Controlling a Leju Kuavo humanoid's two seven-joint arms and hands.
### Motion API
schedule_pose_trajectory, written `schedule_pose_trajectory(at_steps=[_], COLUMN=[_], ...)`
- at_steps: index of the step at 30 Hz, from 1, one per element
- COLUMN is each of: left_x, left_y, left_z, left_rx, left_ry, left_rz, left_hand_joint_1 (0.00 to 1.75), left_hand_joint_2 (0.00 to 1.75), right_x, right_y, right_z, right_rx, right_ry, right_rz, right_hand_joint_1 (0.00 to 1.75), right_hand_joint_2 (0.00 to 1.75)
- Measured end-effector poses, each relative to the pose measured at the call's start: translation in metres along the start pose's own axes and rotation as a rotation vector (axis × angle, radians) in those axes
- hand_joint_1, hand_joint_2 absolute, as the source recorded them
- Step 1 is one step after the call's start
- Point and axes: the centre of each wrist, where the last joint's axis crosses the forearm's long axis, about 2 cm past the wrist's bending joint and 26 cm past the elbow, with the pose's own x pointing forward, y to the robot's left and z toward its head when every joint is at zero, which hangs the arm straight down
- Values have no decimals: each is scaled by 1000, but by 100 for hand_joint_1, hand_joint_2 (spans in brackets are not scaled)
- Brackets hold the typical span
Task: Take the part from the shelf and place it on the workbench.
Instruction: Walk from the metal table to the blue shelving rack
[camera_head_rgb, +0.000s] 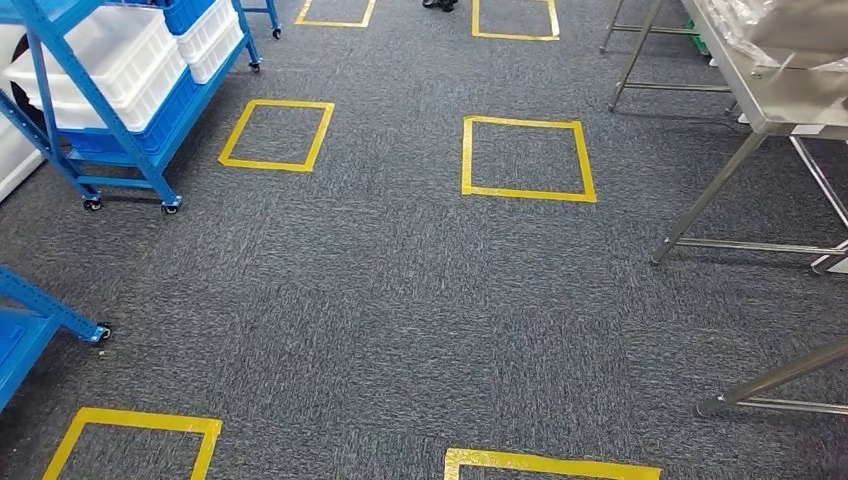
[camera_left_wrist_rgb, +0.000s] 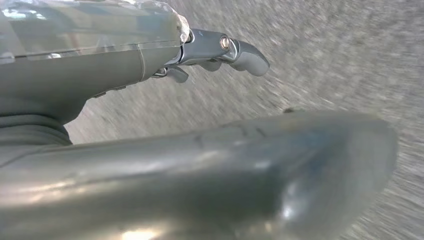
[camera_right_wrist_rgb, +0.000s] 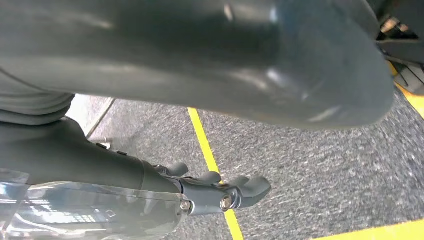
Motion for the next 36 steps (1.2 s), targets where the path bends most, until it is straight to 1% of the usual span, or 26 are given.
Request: schedule_pose_trajectory(at_steps=[3, 5, 7, 9, 13, 16, 18, 23, 26, 31, 36], left_x=[4, 5, 2, -4, -8, -6, -5, -7, -8, -14, -14], left_y=[10, 14, 20, 32, 63, 81, 88, 91, 87, 87, 86], left_z=[-5, -7, -8, -10, -18, -23, -25, -24, -23, -21, -21], left_rx=[-2, 15, 19, -7, -64, -56, -41, -17, -29, -46, -65], left_ry=[-49, -82, -109, -119, -98, -57, -33, 28, 32, -11, -80], left_rz=[32, 29, 11, 1, -8, -35, -51, -74, -87, -121, -146], left_hand_joint_1=[0, 0, 0, 0, 0, 0, 0, 0, 0, 0, 0], left_hand_joint_2=[0, 0, 0, 0, 0, 0, 0, 0, 0, 0, 0], right_x=[-7, -17, -30, -42, -54, -56, -58, -62, -65, -65, -71], right_y=[4, 6, 9, 12, 17, 16, 17, 18, 17, 14, 21], right_z=[0, 0, -1, -1, 0, 0, 1, 1, 1, 0, 2], right_rx=[17, 38, 59, 71, 60, 34, 20, -6, -14, -7, 31], right_ry=[11, 20, 30, 44, 62, 53, 44, 13, 10, 27, 85], right_rz=[-1, -18, -68, -124, -220, -274, -295, -326, -339, -351, -372], right_hand_joint_1=[0, 0, 0, 0, 0, 0, 0, 0, 0, 0, 0], right_hand_joint_2=[0, 0, 0, 0, 0, 0, 0, 0, 0, 0, 0])
